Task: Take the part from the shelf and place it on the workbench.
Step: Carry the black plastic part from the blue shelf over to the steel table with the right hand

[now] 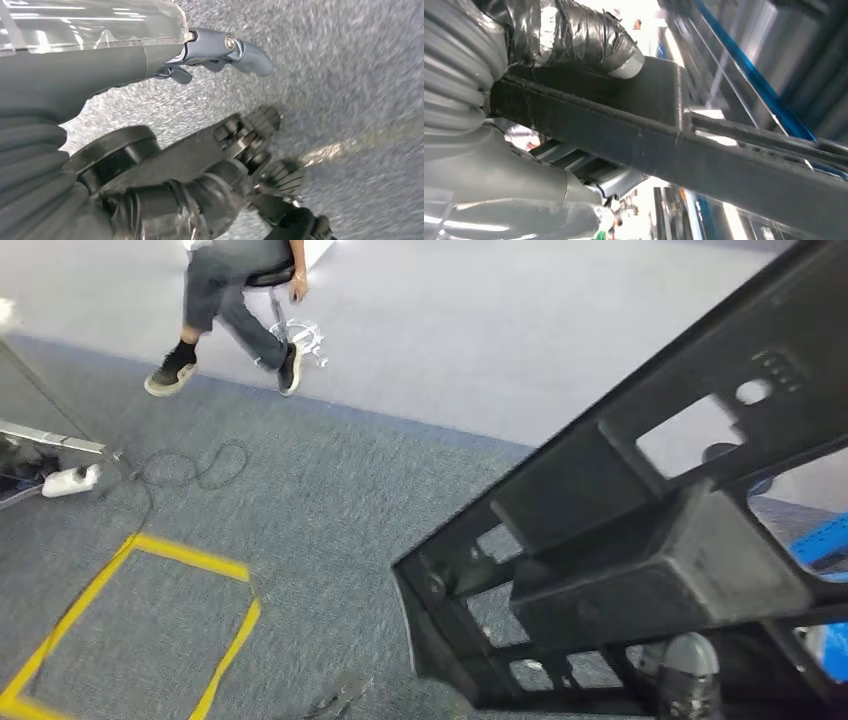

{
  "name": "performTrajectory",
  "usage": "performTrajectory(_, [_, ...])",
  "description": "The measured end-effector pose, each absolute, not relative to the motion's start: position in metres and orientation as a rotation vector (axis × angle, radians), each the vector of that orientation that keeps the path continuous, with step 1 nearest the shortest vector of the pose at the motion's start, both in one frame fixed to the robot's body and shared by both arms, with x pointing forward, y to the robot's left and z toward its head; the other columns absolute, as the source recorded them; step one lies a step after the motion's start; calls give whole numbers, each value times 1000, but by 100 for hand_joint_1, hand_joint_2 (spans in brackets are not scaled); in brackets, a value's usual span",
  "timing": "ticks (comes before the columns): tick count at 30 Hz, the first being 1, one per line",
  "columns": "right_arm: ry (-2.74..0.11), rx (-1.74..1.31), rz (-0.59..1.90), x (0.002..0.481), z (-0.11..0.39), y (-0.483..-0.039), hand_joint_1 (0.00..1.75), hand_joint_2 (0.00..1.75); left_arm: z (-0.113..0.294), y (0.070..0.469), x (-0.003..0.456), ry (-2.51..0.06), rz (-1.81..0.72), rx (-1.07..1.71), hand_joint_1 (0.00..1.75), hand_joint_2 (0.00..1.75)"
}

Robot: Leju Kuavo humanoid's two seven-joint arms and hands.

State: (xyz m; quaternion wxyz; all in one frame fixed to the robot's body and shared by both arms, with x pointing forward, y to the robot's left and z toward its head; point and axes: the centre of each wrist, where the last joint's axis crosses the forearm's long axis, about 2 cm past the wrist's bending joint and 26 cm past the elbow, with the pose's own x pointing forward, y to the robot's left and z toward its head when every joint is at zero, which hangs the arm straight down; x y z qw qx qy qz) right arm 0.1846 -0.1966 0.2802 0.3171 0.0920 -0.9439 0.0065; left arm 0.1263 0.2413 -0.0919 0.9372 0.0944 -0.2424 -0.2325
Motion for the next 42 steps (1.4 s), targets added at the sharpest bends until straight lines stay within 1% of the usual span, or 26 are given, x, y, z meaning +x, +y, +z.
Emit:
performTrajectory(13, [-2474,231,25,188,275,-195,129,175,-94,247,120,-467,-472,201,0,175])
performTrajectory(42, [-2456,248,15,191,268,-190,129,175,-95,255,120,-508,-464,228,0,175])
